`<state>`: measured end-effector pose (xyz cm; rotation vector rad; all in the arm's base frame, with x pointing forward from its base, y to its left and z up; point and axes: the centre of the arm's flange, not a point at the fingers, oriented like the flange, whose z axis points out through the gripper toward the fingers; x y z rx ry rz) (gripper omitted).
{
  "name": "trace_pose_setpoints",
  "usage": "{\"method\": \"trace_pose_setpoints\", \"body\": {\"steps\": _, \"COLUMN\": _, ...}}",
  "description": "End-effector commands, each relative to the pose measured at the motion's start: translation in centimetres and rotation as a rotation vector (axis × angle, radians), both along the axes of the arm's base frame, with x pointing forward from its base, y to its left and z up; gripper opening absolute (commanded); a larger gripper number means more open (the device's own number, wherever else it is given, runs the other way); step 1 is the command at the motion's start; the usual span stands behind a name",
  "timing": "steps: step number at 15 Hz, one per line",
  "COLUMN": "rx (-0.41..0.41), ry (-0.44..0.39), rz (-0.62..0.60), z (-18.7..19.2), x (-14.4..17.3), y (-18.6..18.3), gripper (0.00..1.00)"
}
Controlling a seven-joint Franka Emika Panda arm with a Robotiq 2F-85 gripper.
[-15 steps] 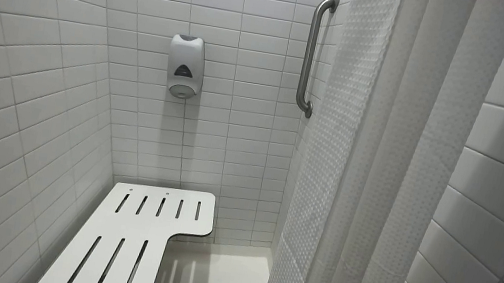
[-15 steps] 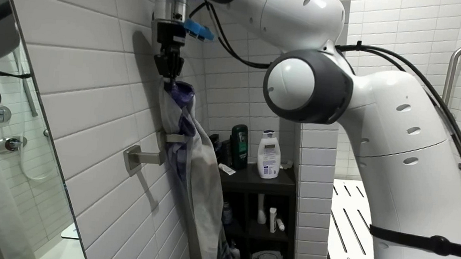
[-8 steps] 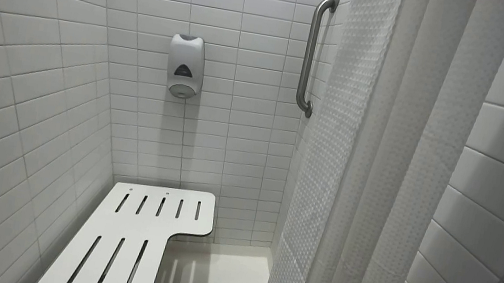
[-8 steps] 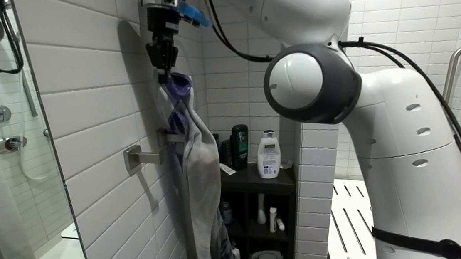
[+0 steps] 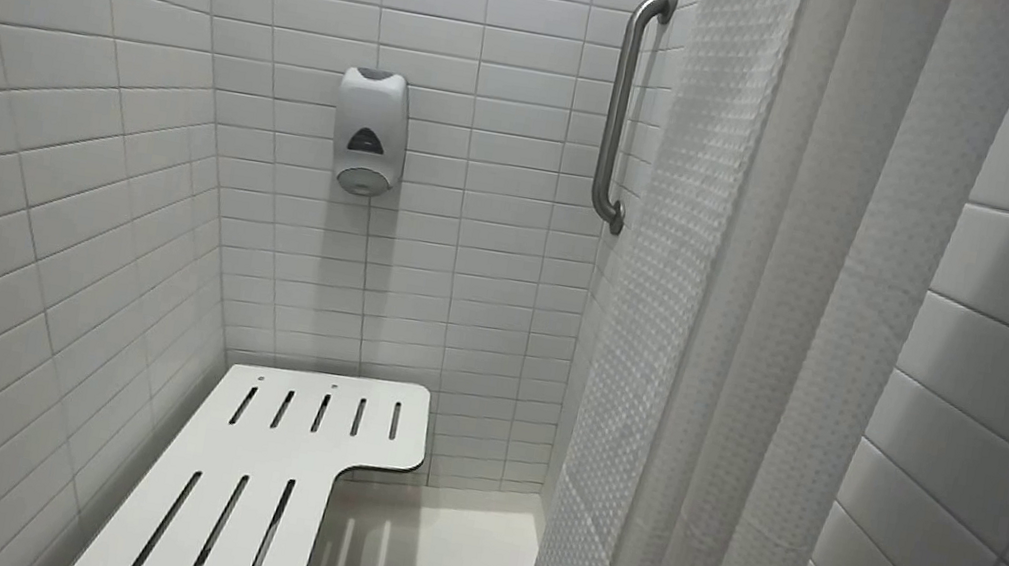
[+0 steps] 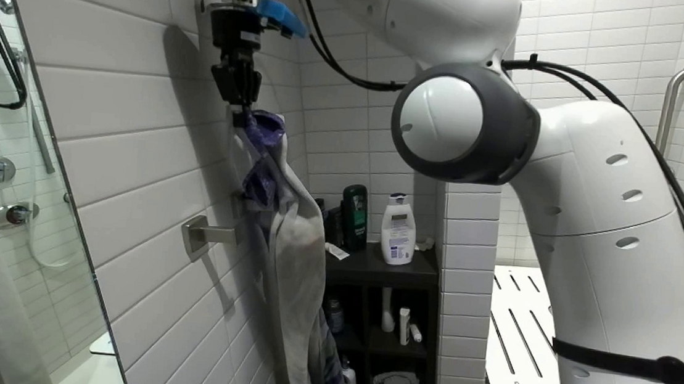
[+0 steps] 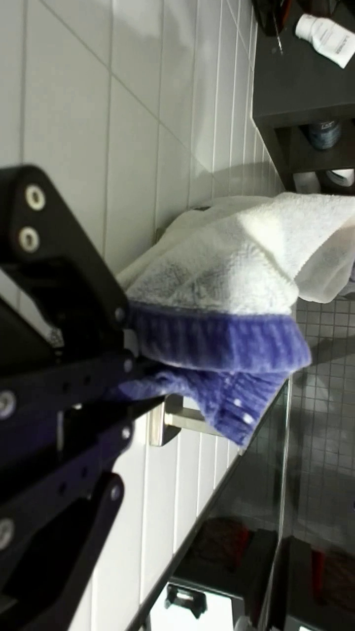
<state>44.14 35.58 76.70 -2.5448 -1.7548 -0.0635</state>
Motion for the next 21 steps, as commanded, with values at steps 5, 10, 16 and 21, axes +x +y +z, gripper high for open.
{"method": "trace_pose_setpoints", "body": {"steps": 5, "rx": -0.082, "ry": 0.097, "rz": 0.035, "z": -2.1, "x": -4.3, "y": 2.7, "gripper": 0.03}}
{"method": "trace_pose_setpoints", "body": {"steps": 10, "rx": -0.095, "ry": 0.123, "rz": 0.016, "z": -2.7, "x": -5.1, "y": 3.6, "gripper": 0.03}}
{"method": "trace_pose_setpoints", "body": {"steps": 16, "rx": -0.156, "ry": 0.161, "rz": 0.013, "z": -4.3, "x": -6.7, "y": 6.5, "gripper": 0.03}}
{"method": "trace_pose_setpoints", "body": {"steps": 21, "rx": -0.206, "ry": 0.172, "rz": -0.003, "z": -5.3, "x": -8.8, "y": 8.6, "gripper": 0.03}}
